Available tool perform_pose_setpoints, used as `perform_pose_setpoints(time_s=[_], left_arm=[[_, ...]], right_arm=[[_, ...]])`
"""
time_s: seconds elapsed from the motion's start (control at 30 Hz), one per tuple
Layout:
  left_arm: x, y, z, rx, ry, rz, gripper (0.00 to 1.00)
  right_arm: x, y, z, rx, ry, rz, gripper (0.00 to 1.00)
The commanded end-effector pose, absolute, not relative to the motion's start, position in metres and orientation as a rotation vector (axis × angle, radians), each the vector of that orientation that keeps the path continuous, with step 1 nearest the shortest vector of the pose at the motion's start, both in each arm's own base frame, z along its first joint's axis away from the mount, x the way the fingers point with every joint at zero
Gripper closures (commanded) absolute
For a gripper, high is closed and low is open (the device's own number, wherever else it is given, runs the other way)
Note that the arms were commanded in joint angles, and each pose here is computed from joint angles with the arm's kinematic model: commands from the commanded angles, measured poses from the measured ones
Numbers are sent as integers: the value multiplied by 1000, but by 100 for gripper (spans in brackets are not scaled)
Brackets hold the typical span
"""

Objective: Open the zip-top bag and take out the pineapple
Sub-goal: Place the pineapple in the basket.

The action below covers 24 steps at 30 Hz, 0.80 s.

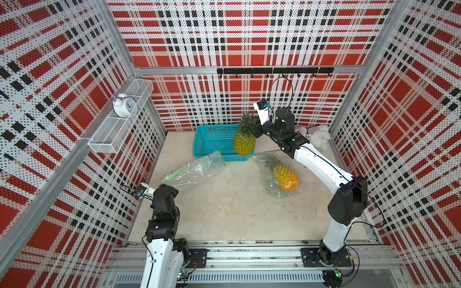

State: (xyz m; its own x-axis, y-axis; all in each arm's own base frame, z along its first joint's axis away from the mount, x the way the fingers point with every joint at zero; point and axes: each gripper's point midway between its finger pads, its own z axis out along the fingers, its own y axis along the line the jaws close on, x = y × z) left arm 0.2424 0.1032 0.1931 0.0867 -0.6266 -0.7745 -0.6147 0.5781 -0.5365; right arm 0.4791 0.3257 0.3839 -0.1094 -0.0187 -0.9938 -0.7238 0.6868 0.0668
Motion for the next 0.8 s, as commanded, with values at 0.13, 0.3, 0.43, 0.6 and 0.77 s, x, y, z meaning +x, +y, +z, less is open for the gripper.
perform_pose_setpoints(time_s=[0.13,0.3,0.43,0.6,0.77], left_arm=[[234,111,208,-1083,1543,32,100],[233,111,209,-1083,1538,31,100],[232,112,210,-1080,1532,32,100],[233,110,210,-1070,1536,21,100],[234,108,211,-1062,1536,12,100]], right_arm=[[500,323,454,-523,1347,659,100],[523,328,433,-501,1387,633,100],[539,333,419,-490,1423,619,100],[556,337,400,-472,1464,599,100],[568,343,376,-472,1515,596,100]])
